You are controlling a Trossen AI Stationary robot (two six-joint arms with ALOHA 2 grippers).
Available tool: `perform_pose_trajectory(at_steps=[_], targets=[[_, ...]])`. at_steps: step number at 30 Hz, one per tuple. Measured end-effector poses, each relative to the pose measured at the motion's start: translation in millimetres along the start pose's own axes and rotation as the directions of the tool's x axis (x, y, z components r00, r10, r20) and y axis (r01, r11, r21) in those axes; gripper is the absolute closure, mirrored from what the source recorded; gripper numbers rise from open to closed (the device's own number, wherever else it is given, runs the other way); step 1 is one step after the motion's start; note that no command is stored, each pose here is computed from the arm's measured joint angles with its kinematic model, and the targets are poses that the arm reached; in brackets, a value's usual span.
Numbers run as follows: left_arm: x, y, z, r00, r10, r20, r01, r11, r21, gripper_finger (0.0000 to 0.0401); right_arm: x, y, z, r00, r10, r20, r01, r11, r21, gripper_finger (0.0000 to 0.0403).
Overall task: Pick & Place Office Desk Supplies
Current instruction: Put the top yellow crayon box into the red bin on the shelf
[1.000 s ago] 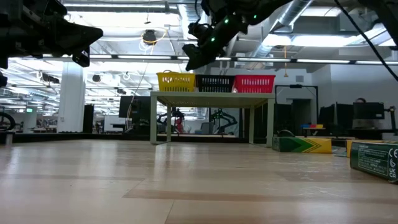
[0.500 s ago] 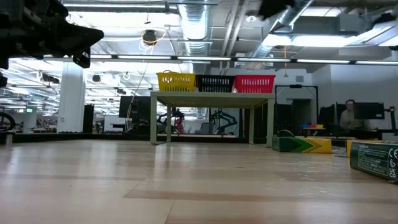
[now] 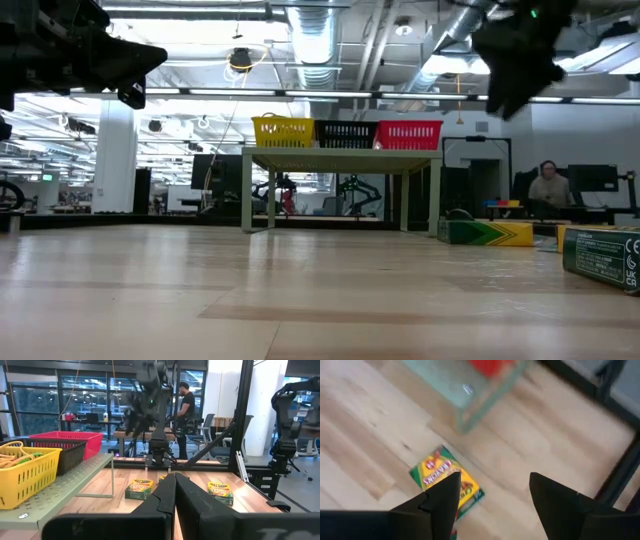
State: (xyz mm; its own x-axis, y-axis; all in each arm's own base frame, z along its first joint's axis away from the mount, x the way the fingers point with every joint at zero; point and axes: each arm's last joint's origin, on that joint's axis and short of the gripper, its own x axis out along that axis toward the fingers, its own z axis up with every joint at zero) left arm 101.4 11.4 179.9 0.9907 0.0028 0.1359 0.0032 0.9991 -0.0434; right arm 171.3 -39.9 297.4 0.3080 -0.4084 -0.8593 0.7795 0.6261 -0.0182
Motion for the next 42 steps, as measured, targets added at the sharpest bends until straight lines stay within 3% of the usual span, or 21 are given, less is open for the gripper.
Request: perform_pose_trajectory(at_steps=[8, 14, 17, 21, 28, 33, 42], targets=[[0.0, 0.0, 0.0, 1.0, 0.0, 0.0, 0.0, 1.0, 0.0, 0.0401, 45.1, -17.9, -47.8, 0.991, 0.112, -0.079, -0.089, 0.965, 0.247, 0.0189], [0.0, 0.0, 0.0, 1.0, 0.0, 0.0, 0.0, 1.0, 0.0, 0.0401, 82.5, -25.6, -82.4, 0.98, 0.107, -0.169, -0.043, 0.938, 0.345, 0.0194], [0.0, 0.0, 0.0, 1.0, 0.0, 0.0, 0.0, 1.0, 0.0, 0.0401, 95.6, -20.8, -89.7, 0.975, 0.169, -0.144, -0.102, 0.918, 0.383, 0.0191], [0.0, 0.0, 0.0, 1.0, 0.0, 0.0, 0.0, 1.0, 0.0, 0.0401, 109.1, -15.8, -95.4, 0.974, 0.195, -0.114, -0.135, 0.906, 0.402, 0.0192], [0.0, 0.0, 0.0, 1.0, 0.0, 0.0, 0.0, 1.0, 0.0, 0.0401, 123.8, -15.0, -103.6, 0.974, 0.141, -0.177, -0.061, 0.917, 0.395, 0.0203], [0.0, 0.0, 0.0, 1.0, 0.0, 0.0, 0.0, 1.0, 0.0, 0.0401, 131.0, -8.4, -98.9, 0.975, 0.164, -0.147, -0.093, 0.913, 0.398, 0.0208], [0.0, 0.0, 0.0, 1.0, 0.0, 0.0, 0.0, 1.0, 0.0, 0.0401, 141.9, -0.7, -100.3, 0.976, 0.131, -0.173, -0.058, 0.926, 0.374, 0.0212]])
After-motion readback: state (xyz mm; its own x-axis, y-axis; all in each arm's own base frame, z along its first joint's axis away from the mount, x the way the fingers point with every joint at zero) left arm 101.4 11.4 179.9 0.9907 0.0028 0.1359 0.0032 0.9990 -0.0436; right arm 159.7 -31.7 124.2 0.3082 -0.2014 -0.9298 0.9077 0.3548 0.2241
